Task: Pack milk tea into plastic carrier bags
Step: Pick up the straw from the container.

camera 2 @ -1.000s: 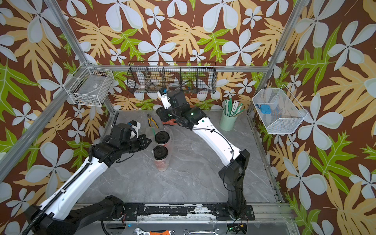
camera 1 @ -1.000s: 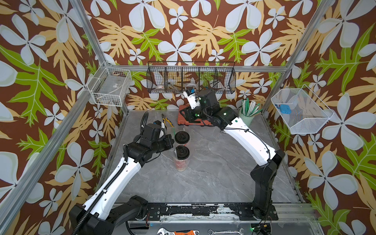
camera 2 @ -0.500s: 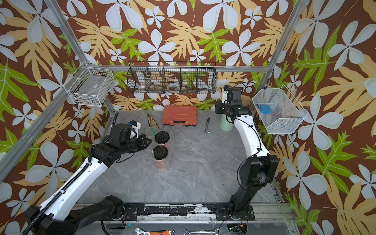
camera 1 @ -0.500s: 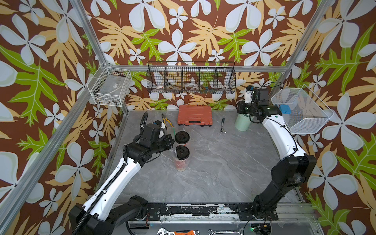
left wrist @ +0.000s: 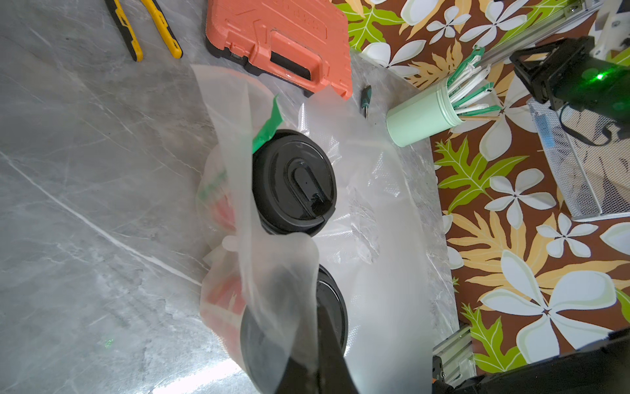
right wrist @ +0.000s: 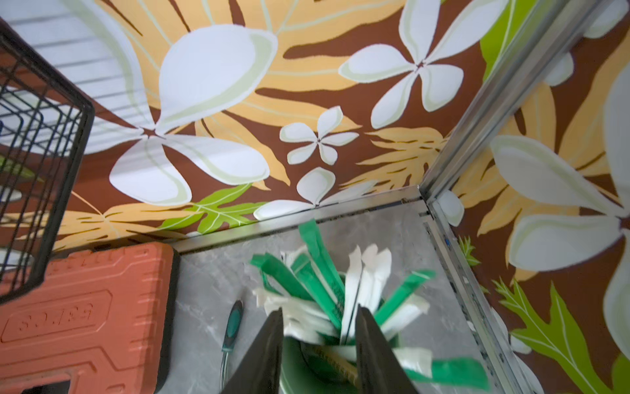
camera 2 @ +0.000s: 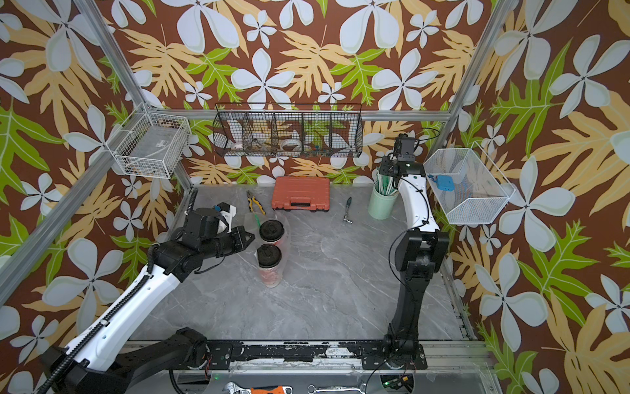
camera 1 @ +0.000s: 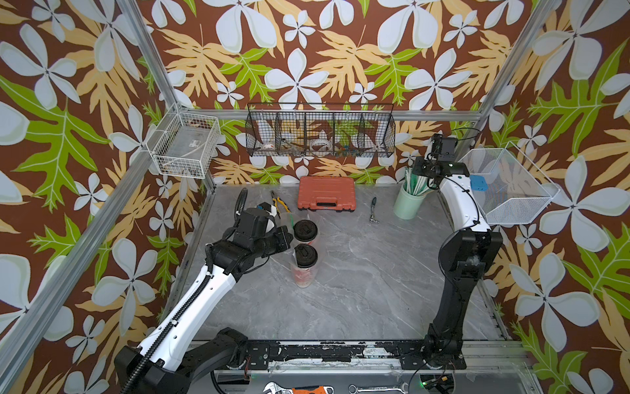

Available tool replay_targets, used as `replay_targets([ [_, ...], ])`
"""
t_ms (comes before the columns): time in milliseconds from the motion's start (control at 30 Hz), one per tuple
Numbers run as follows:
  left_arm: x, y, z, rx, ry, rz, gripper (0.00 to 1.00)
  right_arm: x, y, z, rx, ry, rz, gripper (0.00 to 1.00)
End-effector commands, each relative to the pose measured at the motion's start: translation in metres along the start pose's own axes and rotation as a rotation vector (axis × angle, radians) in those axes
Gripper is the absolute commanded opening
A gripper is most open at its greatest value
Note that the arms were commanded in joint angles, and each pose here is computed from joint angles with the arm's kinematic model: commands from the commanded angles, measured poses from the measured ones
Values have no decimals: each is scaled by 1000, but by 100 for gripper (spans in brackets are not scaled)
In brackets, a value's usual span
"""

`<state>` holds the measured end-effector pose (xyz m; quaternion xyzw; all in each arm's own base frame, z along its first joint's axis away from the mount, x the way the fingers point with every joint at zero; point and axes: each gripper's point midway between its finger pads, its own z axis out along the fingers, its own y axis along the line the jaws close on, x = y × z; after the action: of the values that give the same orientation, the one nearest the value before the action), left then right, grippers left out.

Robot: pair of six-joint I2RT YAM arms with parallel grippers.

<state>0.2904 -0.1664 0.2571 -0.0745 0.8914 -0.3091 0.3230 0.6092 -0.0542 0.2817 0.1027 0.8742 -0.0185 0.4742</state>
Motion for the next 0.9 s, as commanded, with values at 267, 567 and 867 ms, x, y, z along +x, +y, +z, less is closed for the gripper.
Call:
replay_targets([
  [267, 0, 1, 0, 4, -9, -16, 0, -7, -4, 52, 3, -63, -14, 31],
  [567, 2, 3, 1, 4, -10, -32, 0, 0, -7, 83, 25, -94, -33, 18],
  [867, 2, 3, 2, 9, -12, -39, 0, -35, -4, 46, 10, -177, -31, 0],
])
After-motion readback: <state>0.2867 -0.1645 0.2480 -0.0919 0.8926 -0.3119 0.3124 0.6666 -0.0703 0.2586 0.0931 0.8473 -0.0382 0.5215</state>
